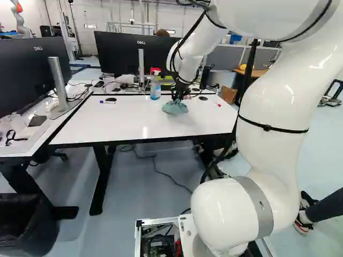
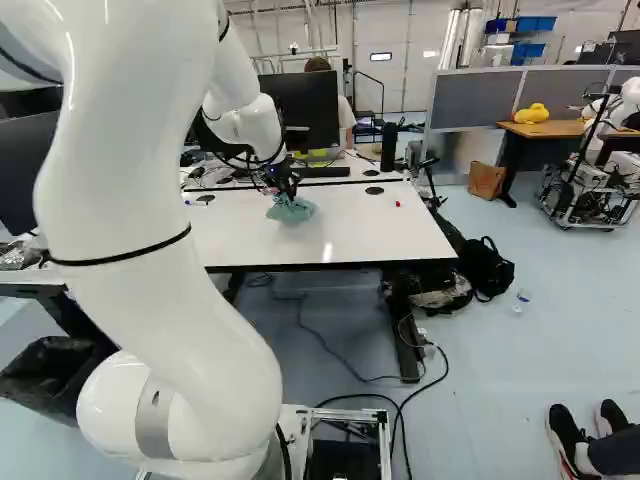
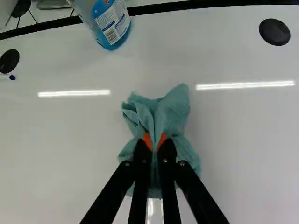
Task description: Clean the table with the green towel
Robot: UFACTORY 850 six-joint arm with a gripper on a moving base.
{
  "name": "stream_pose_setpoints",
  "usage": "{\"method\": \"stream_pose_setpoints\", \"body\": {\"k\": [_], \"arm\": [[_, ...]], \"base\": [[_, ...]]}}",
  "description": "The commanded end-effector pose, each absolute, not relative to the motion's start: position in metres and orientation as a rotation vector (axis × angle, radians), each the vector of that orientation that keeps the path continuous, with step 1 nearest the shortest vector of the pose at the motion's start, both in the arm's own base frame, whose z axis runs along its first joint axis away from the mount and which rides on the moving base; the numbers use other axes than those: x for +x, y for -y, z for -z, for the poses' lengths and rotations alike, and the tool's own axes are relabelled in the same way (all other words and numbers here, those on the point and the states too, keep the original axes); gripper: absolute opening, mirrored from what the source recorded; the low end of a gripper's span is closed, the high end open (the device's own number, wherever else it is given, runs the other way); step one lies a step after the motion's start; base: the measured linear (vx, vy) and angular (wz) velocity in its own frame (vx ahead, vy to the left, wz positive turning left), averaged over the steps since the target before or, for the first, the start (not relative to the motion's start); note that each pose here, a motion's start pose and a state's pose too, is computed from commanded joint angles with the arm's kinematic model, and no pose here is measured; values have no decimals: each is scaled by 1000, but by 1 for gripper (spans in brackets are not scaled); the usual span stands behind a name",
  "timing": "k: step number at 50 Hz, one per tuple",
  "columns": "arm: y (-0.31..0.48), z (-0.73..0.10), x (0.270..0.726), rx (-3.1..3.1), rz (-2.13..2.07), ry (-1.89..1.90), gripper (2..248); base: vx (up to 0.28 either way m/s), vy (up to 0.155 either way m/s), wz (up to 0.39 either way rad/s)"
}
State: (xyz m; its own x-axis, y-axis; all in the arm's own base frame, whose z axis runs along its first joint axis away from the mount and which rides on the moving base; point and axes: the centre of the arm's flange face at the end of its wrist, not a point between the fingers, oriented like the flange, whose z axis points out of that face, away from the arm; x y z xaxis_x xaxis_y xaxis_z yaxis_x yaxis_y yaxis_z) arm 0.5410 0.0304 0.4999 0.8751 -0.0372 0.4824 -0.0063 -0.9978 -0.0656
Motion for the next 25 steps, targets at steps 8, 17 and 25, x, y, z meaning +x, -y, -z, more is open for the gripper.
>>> {"method": "stream_pose_setpoints", "body": {"k": [8,17,25], "arm": [[-30,-500,541,-2982,769,-35,29],[-30,-500,541,-2982,769,-35,29],[-30,-500,541,-2982,769,-35,29]], "base": [[0,0,0],[0,0,0],[0,0,0]]}}
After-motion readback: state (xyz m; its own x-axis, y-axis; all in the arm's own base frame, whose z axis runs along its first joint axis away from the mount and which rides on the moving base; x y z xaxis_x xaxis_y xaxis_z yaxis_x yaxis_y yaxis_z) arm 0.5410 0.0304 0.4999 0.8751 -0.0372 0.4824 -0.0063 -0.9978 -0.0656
